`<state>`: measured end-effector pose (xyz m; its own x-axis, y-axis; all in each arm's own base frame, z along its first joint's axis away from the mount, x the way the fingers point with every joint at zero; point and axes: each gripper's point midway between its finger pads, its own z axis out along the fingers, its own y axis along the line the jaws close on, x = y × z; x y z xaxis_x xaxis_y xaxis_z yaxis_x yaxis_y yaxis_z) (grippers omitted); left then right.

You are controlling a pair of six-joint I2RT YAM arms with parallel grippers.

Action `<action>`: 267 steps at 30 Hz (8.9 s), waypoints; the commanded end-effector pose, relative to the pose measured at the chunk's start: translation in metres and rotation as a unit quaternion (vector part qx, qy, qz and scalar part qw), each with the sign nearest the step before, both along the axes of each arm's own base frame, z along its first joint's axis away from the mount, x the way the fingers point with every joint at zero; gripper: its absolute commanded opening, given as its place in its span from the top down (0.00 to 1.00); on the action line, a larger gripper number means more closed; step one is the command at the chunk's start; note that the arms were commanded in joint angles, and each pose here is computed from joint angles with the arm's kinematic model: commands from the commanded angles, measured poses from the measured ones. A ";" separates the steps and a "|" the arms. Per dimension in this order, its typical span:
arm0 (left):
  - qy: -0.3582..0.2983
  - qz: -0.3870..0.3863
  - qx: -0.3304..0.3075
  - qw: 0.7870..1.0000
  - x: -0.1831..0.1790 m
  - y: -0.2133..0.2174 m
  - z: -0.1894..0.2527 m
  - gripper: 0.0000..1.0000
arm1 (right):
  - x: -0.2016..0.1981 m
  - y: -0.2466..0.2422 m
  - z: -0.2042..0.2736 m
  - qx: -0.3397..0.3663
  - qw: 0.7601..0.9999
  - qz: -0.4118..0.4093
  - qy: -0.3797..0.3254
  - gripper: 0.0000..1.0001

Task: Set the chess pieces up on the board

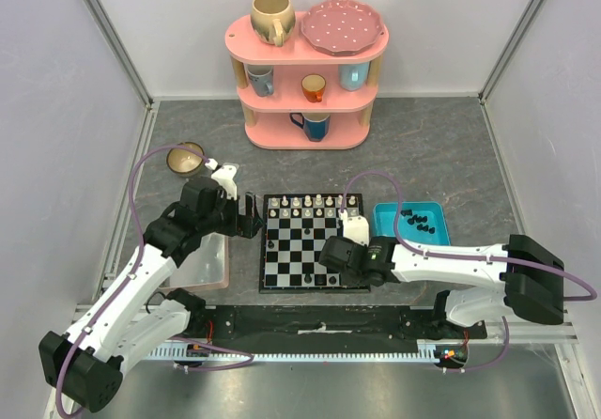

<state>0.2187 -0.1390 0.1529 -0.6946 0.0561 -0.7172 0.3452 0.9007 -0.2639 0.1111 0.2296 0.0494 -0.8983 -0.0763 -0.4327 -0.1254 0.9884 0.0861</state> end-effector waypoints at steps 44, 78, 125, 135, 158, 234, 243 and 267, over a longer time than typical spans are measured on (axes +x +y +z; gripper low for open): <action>-0.018 -0.023 -0.014 0.999 0.002 -0.009 0.010 0.11 | 0.008 0.006 0.002 0.005 1.000 -0.014 -0.021 0.77; -0.015 -0.030 -0.017 0.999 0.000 -0.011 0.009 0.11 | 0.112 -0.110 0.095 -0.029 0.981 -0.124 -0.148 0.65; -0.006 -0.040 -0.016 0.999 -0.001 -0.015 0.004 0.11 | 0.159 -0.217 -0.018 0.005 0.969 -0.247 -0.013 0.77; -0.006 -0.040 -0.015 0.999 -0.001 -0.015 0.004 0.11 | 0.154 -0.215 -0.019 0.006 0.970 -0.242 -0.006 0.74; -0.005 -0.042 -0.017 0.999 -0.002 -0.016 0.004 0.11 | 0.139 -0.185 0.052 0.053 0.977 -0.200 -0.048 1.00; -0.001 -0.046 -0.015 0.999 -0.001 -0.017 0.002 0.11 | 0.059 -0.021 0.019 0.001 1.000 -0.013 -0.014 0.61; -0.001 -0.046 -0.015 0.999 -0.002 -0.017 0.001 0.11 | 0.115 -0.028 0.060 0.029 0.998 -0.028 -0.051 0.57; 0.000 -0.048 -0.017 0.999 -0.002 -0.018 0.002 0.11 | 0.153 -0.028 0.015 0.027 0.999 -0.032 -0.018 0.59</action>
<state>0.2141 -0.1500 0.1479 -0.7170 0.0779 -0.6927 0.3806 0.8763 -0.2953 0.2556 0.1953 0.0647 -0.8922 0.0094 -0.4516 -0.0520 0.9910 0.1234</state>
